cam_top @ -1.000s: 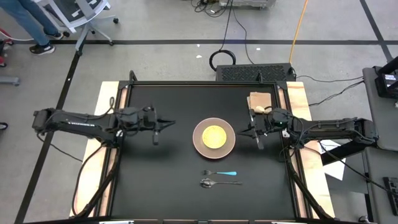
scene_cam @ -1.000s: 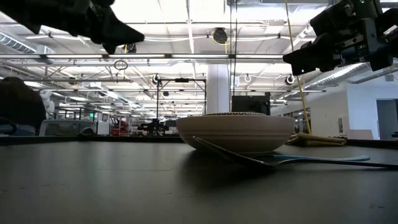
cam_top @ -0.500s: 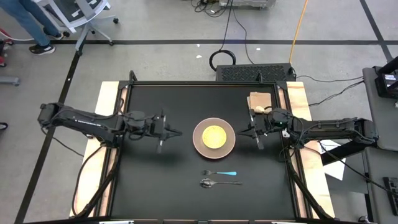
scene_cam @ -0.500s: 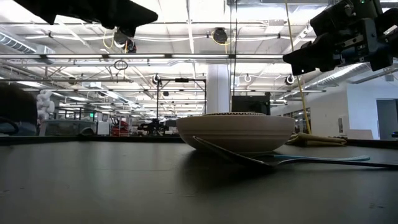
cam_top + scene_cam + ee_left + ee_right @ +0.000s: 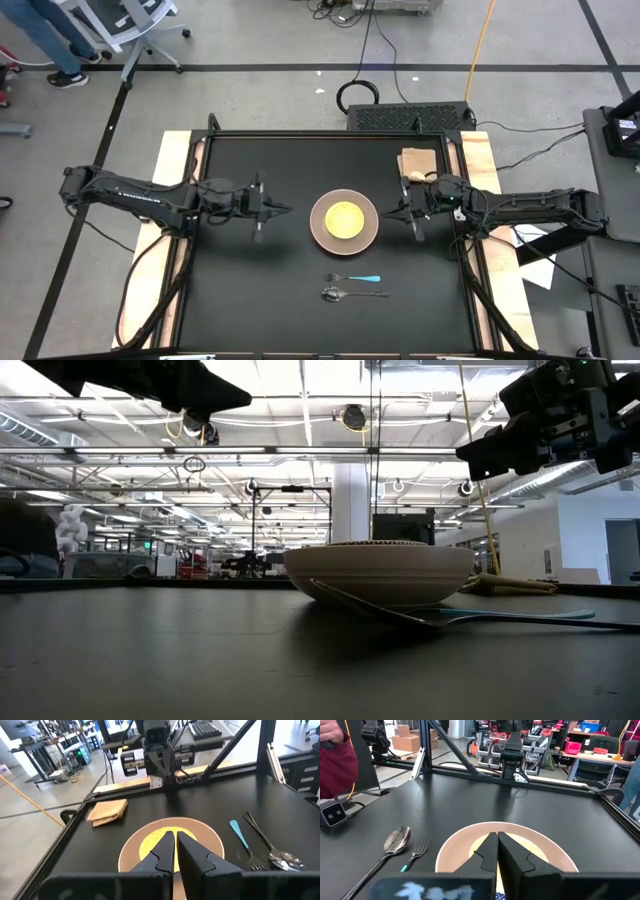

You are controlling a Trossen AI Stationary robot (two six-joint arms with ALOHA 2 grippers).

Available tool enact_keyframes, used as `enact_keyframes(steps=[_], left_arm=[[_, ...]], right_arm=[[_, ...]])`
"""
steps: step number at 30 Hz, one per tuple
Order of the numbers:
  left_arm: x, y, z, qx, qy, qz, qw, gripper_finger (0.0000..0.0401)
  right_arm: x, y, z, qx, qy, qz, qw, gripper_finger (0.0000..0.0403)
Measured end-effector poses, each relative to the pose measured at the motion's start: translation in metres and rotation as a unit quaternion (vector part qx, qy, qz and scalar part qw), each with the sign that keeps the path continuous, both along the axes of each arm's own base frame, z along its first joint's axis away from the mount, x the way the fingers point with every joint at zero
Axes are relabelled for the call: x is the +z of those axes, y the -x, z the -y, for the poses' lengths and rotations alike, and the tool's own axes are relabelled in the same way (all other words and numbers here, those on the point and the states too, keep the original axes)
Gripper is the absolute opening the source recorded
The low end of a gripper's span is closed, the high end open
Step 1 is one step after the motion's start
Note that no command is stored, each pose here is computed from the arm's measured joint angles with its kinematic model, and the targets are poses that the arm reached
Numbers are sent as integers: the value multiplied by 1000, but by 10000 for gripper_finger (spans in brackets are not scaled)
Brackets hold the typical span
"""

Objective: Set table place
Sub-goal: Put the light blue fork on the left side of the brown plate

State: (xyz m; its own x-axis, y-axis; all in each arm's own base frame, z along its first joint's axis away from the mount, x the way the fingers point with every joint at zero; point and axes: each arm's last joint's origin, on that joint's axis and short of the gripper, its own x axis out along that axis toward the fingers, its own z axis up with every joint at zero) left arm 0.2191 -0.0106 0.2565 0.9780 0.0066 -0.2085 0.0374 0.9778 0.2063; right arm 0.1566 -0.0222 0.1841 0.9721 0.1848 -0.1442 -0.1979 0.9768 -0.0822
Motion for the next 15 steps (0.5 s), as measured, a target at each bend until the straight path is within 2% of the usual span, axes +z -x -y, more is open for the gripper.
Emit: enact_keyframes(steps=[10,15], left_arm=[[-1,0,0,-2,-8,-3,1000,26],[0,-1,-1,13,16,4,1000,26]], right_arm=[[3,0,0,0,3,14,1000,0],[4,-1,0,0,4,20,1000,0]])
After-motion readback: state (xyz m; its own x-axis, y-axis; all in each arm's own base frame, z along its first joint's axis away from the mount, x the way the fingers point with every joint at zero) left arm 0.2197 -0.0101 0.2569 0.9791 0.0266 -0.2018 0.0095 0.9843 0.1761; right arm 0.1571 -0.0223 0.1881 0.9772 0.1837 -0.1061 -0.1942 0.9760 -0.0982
